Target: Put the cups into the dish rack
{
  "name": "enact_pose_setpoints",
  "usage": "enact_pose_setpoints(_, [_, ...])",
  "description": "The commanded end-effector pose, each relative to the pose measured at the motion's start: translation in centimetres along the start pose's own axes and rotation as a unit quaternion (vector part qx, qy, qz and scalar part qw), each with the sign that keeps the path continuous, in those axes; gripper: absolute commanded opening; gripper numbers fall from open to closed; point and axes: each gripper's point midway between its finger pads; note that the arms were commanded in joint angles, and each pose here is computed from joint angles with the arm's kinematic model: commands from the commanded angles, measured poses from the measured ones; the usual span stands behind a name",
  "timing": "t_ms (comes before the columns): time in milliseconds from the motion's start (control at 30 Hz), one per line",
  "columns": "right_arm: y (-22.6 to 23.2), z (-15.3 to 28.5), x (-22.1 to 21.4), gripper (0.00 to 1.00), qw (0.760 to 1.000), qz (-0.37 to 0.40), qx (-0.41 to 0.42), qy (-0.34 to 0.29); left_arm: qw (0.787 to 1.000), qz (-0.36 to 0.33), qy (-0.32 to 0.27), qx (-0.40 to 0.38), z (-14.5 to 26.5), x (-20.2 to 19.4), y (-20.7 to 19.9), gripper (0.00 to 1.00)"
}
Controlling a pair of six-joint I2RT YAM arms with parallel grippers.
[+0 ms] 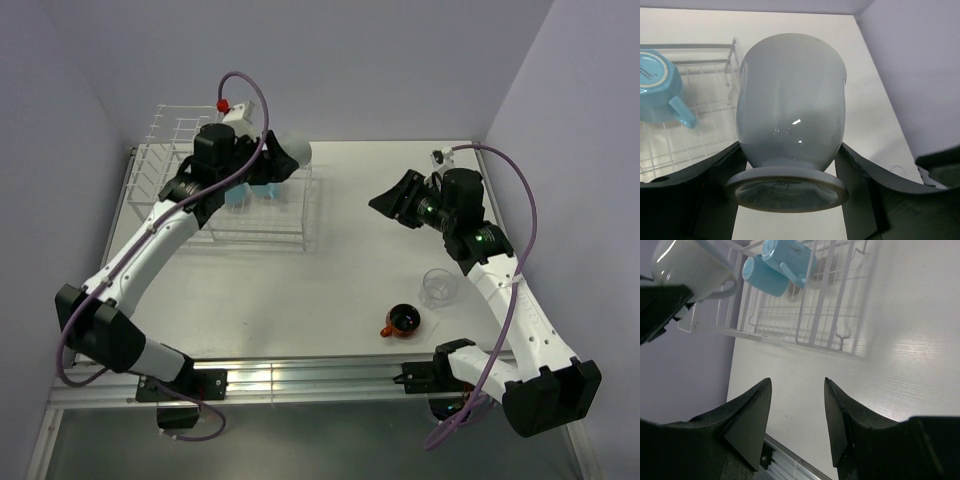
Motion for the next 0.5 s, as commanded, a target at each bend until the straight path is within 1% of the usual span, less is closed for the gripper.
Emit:
enact_pose_setpoints(0, [1.5,1.3,2.1,0.54,0.999,0.029,0.010,-0.037,1.000,-0.009,-0.017,0.016,-1.9,2.4,0.3,0.00])
enact_pose_setpoints(167, [1.2,1.4,1.8,0.54,0.999,0.035,0.007,-0.033,0.998,-0.006,-0.015,0.059,-4.6,3.3,2.5,0.00])
enact_pose_setpoints(200, [1.1,1.4,1.7,0.54,0.999,0.036,0.005,-0.031,0.998,-0.005,-0.008,0.069,-5.4,2.9,3.3,0.00])
enact_pose_setpoints(467, [0.6,1.1,1.0,0.54,0.999,0.040,0.005,-0.023,0.995,-0.004,0.012,0.098,-7.8,2.4,5.2,0.00])
Point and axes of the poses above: each gripper's point midway between its finger pads, its own z axis back along the fingers, its own y axis along the line the jaws close on, x = y × z, and after that the axes turned 6 degrees about z, right-handed
